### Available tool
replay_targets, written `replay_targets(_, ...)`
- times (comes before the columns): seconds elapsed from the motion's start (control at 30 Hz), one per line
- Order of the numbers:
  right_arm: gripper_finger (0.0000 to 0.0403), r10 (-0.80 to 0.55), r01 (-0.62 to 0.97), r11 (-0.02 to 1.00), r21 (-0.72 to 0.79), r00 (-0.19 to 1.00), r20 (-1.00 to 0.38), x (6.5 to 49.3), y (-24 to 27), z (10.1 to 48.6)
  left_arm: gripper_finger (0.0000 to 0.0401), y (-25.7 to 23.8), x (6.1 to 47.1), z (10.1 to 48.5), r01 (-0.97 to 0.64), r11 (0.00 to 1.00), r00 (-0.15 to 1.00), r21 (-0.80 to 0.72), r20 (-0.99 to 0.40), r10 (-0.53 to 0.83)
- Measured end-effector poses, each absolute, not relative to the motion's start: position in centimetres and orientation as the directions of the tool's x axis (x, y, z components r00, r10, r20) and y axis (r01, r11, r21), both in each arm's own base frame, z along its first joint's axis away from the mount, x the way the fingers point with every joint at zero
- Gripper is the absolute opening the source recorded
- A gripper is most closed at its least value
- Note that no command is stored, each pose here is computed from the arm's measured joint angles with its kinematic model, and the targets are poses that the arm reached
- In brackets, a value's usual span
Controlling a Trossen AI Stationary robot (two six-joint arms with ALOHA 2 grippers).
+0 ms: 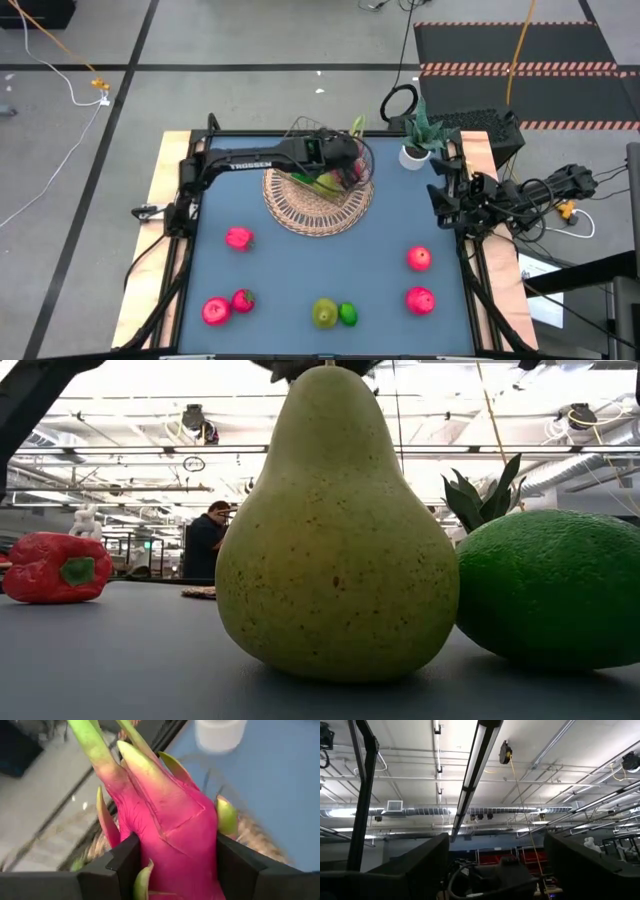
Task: Build produce basket
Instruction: Put the pink dragonfruit into the gold wire basket
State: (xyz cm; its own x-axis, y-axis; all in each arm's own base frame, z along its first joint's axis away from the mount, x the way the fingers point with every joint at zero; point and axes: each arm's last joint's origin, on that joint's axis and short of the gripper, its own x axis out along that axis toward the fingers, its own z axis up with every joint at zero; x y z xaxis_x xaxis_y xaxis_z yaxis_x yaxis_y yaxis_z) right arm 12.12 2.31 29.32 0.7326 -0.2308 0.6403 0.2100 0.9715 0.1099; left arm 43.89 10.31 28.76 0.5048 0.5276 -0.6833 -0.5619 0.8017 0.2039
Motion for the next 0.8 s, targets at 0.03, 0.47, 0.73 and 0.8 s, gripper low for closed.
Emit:
replay_targets(0.03, 0.0322, -0.231, 0.211, 0.971, 0.110, 0.732, 0.640, 12.1, 2.3, 29.3, 0.0208, 10.6, 43.5, 28.2, -0.567, 0.800, 0.500, 0.198, -0.688, 0.525)
replay_targets(0.47, 0.0322, -0.265, 0.236, 0.962, 0.135, 0.708, 0.655, 11.9, 2.1, 29.5, 0.0213, 14.3, 37.7, 22.4, -0.715, 0.699, 0.519, -0.012, -0.679, 0.519)
replay_targets(0.73, 0.0322, -0.297, 0.275, 0.951, 0.141, 0.690, 0.660, 12.8, 1.8, 29.3, 0.0300, 15.3, 38.4, 22.5, -0.652, 0.745, 0.673, -0.139, -0.558, 0.485)
replay_targets(0.8, 0.0322, -0.314, 0.300, 0.944, 0.138, 0.690, 0.652, 13.3, 1.6, 29.1, 0.0331, 15.1, 38.6, 23.2, -0.620, 0.773, 0.696, -0.132, -0.547, 0.465)
